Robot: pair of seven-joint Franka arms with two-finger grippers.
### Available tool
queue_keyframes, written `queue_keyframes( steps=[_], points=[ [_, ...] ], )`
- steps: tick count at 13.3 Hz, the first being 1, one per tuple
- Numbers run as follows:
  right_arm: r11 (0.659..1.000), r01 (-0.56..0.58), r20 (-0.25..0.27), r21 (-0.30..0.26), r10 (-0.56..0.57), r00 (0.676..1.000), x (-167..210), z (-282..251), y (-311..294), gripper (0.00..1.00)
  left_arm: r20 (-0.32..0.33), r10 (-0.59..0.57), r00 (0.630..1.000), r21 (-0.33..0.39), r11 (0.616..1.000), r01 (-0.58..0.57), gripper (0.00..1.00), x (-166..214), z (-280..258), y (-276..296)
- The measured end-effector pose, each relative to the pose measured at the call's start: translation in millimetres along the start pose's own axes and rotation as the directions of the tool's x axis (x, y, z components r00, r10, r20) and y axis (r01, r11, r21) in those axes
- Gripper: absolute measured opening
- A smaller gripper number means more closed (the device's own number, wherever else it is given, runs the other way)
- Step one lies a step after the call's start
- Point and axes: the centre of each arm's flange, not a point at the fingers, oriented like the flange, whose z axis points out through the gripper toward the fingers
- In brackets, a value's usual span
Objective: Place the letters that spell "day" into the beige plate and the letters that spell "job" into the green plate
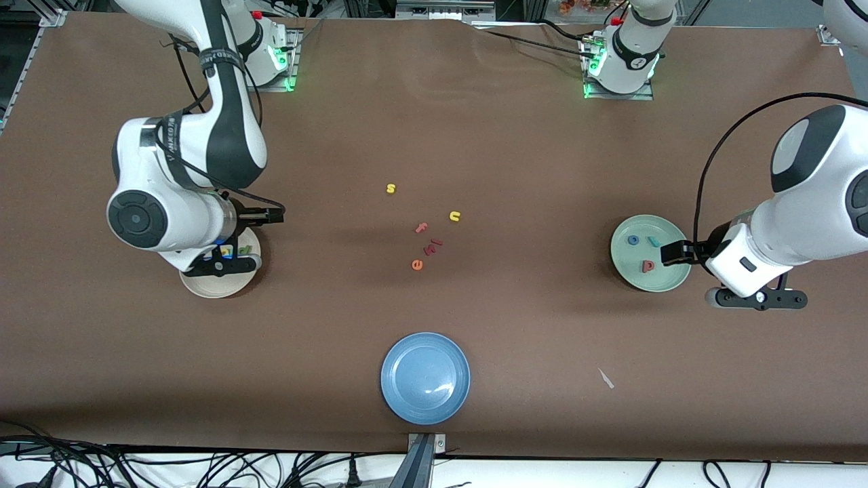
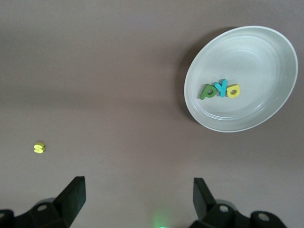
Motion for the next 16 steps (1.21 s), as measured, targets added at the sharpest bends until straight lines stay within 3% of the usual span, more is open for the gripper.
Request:
queue_keyframes(
  steps=[6,10,13,16],
  points=[
    [1.0,-0.008,-0.043,-0.018,0.007,0.999,-39.9,-55.4,0.3,1.0,-0.001,0.005,1.0,0.003,1.0,-0.005,1.0,0.3,0.2,4.3],
    [0.999,0.032,-0.082,-0.029,-0.034,0.996,-86.8,-94.4,26.3,1.0,0.011,-0.004,1.0,0.05,0.999,0.004,1.0,10.1,14.4,16.9],
    [1.0,0.021,-0.116,0.005,-0.02,0.993,-112.8,-115.0,57.2,1.0,0.048,-0.069,0.996,0.002,0.998,0.069,1.0,15.9,19.2,16.4],
    [1.0,0.007,-0.141,0.001,-0.007,0.99,-126.0,-129.2,102.4,1.0,0.055,-0.147,0.988,0.01,0.989,0.146,1.0,13.5,11.4,14.8]
  ],
)
